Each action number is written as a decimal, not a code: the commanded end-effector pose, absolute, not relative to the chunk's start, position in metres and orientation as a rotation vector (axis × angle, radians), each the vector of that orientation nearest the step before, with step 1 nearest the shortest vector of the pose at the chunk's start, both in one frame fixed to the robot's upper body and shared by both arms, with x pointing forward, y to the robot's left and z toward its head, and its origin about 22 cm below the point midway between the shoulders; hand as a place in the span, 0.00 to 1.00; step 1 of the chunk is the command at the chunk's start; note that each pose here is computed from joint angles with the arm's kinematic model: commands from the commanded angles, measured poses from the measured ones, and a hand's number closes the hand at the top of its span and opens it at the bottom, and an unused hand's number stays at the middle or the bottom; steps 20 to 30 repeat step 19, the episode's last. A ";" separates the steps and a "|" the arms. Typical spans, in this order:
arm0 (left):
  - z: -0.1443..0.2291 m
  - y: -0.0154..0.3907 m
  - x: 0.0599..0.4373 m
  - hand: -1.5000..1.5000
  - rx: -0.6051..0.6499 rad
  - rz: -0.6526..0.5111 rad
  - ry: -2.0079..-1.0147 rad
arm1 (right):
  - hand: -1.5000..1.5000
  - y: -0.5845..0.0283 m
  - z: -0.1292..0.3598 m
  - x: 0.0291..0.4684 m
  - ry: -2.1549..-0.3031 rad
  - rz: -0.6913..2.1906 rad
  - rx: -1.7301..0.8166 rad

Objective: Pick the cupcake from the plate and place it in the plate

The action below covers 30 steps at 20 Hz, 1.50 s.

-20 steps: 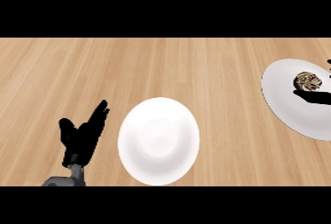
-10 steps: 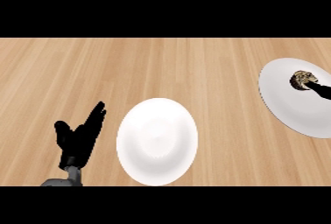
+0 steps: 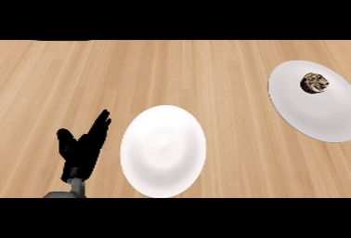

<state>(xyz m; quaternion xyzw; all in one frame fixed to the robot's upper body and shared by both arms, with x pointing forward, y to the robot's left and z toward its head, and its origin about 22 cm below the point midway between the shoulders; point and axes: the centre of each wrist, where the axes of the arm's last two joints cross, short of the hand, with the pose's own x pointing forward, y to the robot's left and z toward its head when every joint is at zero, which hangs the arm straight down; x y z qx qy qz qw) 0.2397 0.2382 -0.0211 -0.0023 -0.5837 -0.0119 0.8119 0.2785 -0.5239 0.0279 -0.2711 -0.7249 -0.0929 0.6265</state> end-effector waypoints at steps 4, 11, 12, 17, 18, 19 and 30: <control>-0.025 0.232 0.232 0.50 0.012 0.000 -1.193 | 0.00 -0.542 0.006 0.233 -1.666 -0.089 -0.512; -0.030 0.253 0.222 0.50 -0.005 0.005 -1.178 | 0.00 -0.565 0.003 0.186 -1.598 0.026 -0.569; -0.032 0.238 0.219 0.50 0.015 -0.014 -1.181 | 0.00 -0.560 -0.001 0.190 -1.606 0.008 -0.573; -0.026 0.245 0.224 0.50 0.006 0.001 -1.179 | 0.00 -0.559 -0.016 0.167 -1.589 0.029 -0.606; -0.042 0.252 0.229 0.50 0.012 -0.011 -1.181 | 0.00 -0.542 -0.037 0.167 -1.590 0.025 -0.597; -0.038 0.254 0.225 0.50 0.014 0.003 -1.170 | 0.00 -0.556 -0.018 0.162 -1.600 0.013 -0.585; -0.038 0.254 0.225 0.50 0.014 0.003 -1.170 | 0.00 -0.556 -0.018 0.162 -1.600 0.013 -0.585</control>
